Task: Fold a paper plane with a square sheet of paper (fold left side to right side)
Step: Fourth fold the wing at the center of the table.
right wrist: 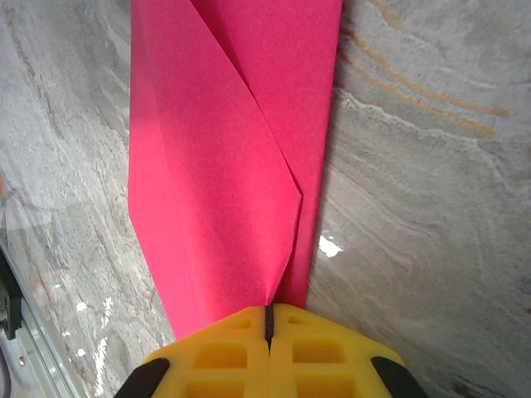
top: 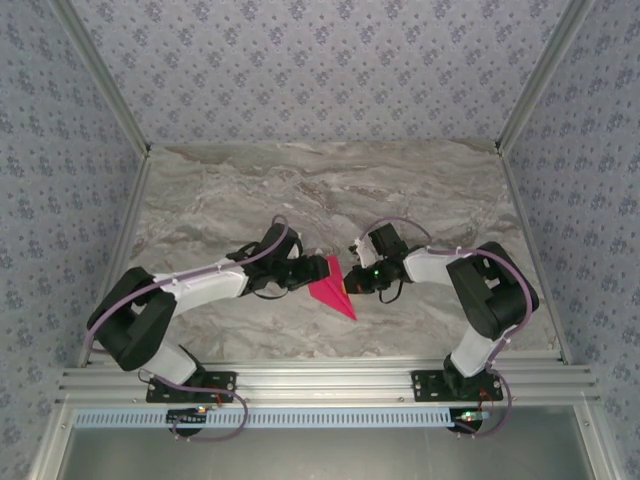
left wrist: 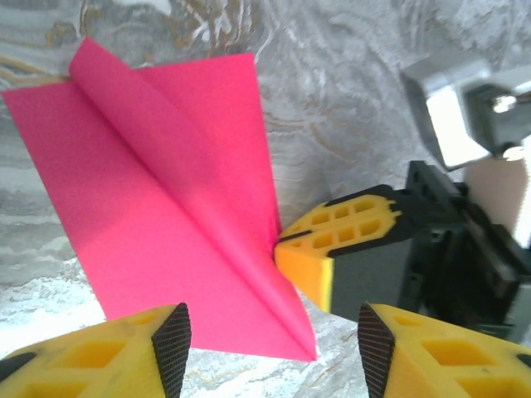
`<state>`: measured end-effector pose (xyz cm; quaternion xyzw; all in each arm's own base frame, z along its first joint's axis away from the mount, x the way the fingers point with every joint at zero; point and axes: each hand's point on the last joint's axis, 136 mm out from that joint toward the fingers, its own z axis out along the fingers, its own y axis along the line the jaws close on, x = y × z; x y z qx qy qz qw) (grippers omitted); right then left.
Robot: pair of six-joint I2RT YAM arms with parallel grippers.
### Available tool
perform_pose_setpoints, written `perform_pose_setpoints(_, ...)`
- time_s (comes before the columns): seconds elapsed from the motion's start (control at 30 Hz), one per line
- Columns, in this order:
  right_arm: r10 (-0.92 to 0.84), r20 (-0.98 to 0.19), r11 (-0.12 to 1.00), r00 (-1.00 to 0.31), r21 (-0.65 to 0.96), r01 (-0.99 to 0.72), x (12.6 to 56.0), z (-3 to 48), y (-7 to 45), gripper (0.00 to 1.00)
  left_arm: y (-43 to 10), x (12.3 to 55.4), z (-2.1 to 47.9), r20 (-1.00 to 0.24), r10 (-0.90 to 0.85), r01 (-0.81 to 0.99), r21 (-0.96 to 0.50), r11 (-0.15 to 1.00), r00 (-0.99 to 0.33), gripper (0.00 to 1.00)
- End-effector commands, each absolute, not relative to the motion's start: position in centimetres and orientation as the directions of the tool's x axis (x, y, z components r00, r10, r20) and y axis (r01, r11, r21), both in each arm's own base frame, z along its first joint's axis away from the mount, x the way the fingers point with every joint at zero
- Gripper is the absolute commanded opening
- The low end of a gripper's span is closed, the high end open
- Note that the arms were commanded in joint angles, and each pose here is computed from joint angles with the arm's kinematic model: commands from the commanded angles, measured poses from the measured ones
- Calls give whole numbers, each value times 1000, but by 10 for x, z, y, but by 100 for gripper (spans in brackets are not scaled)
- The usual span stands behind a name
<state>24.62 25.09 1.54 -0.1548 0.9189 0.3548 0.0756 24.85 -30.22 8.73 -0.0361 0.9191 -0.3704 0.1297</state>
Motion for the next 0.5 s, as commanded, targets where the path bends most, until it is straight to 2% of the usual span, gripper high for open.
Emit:
perform_pose_setpoints(0.0, -273, -117, 805, -955, 515, -293, 221, -27, 225, 0, -299, 255, 103, -248, -161, 55, -684, 728, -955, 57)
perform_pose_setpoints(0.47, -297, -106, 811, -949, 497, -310, 217, -28, 225, 0, -330, 274, 96, -206, -126, 69, -735, 674, -970, 42)
